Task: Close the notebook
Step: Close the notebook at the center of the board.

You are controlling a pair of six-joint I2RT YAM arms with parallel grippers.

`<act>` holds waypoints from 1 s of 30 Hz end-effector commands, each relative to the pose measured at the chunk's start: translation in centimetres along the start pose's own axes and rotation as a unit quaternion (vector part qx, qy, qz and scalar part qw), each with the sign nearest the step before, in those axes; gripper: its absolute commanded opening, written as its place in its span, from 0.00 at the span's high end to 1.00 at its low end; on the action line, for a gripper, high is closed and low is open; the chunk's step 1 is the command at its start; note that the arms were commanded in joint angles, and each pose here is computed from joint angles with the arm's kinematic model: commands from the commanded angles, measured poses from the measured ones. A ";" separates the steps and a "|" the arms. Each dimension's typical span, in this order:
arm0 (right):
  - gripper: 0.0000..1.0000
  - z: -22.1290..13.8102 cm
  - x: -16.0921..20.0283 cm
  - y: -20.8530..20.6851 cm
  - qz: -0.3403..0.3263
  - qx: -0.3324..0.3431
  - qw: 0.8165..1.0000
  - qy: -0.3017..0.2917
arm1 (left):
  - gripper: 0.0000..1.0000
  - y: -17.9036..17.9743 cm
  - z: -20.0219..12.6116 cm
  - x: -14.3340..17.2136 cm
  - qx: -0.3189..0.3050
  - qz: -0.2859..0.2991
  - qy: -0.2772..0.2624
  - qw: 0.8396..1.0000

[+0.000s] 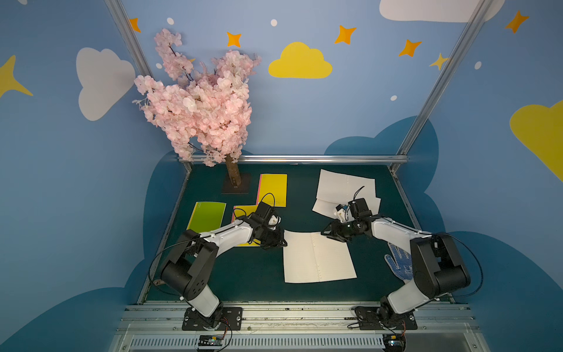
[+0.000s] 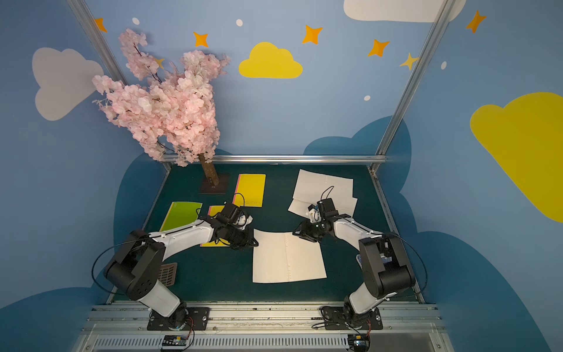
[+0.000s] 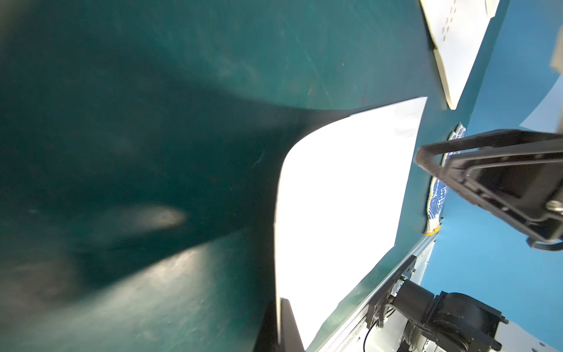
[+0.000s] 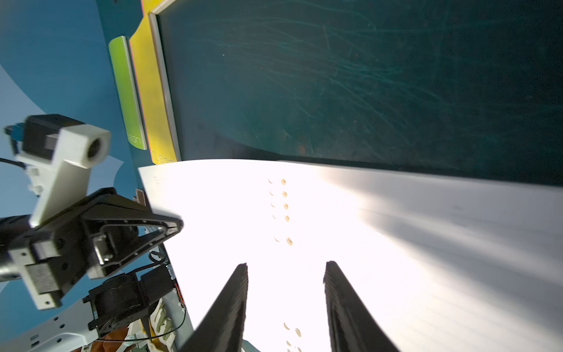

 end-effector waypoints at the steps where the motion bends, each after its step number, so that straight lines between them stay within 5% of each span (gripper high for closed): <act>1: 0.57 0.1 -0.1 -0.3 -0.001 0.014 1.000 0.009 | 0.96 0.8 -1.1 -0.3 -0.023 0.019 0.018 0.999; 30: 0.55 0.7 0.0 -3.4 0.030 0.049 0.998 0.015 | 0.95 3.3 -4.8 -5.2 -0.018 0.024 -0.019 0.999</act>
Point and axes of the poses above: each gripper's point midway between its finger pads, its own z axis out along the fingers, its own y axis along the line the jaws close on, x = y × z, the point moved 10 cm from there along -z, back along the fingers, and after that the axes turned 1 degree about z, right-handed, at the moved point
